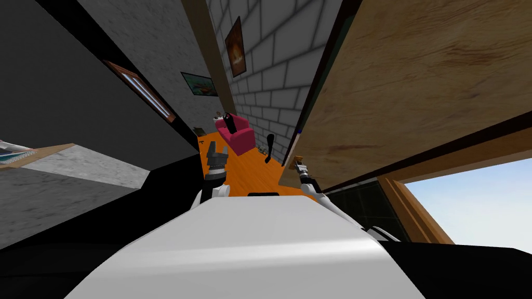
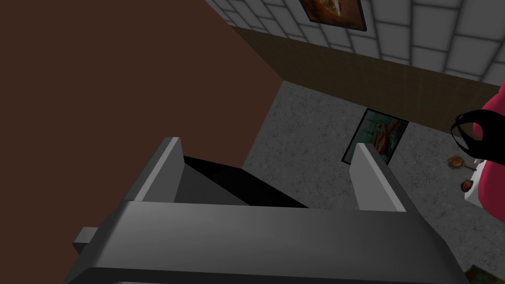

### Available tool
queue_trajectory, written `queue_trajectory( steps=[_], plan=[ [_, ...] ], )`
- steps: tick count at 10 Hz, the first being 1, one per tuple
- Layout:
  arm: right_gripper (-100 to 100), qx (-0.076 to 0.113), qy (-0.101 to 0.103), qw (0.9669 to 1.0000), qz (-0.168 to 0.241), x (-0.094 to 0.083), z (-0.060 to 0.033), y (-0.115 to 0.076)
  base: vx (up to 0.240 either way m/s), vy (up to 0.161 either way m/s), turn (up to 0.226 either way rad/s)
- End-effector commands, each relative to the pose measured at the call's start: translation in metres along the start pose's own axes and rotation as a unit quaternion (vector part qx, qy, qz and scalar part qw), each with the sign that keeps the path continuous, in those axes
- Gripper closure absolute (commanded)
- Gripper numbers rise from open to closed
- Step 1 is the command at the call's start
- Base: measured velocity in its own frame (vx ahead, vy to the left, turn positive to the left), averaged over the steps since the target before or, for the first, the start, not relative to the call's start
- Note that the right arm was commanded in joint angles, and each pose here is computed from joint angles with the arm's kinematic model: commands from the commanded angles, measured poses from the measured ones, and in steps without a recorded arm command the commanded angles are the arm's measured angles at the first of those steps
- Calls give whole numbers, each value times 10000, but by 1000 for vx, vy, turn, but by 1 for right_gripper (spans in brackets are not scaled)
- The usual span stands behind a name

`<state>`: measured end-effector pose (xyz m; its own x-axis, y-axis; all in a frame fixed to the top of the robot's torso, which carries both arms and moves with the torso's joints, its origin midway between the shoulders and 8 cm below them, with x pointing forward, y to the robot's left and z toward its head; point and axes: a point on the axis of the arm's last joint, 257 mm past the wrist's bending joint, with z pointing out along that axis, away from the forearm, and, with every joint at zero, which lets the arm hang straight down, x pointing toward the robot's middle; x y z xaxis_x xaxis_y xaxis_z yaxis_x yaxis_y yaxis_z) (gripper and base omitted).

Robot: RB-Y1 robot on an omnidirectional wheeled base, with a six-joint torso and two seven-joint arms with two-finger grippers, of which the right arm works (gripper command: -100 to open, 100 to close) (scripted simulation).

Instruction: Pull the door open

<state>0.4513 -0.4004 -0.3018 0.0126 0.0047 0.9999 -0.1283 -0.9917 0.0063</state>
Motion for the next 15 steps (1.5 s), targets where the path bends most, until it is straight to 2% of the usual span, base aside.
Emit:
queue_trajectory(
  steps=[1,6,7,9,10,11,15],
  plan=[
    [100,226,57,9997,-20,35,-123,-98,-148,-7,-47],
    [100,697,83,9975,-23,52,-402,-287,-114,-40,-28],
    [100,863,77,9962,-5,53,-510,-354,-82,-74,-43],
    [100,1036,62,9946,25,52,-628,-424,-65,-83,-19],
    [100,975,22,9952,1,11,-599,-393,-23,-37,15],
    [100,1028,22,9947,23,-18,-729,-440,4,9,109],
    [100,1092,66,9940,33,-32,-973,-493,18,6,95]
  ],
)
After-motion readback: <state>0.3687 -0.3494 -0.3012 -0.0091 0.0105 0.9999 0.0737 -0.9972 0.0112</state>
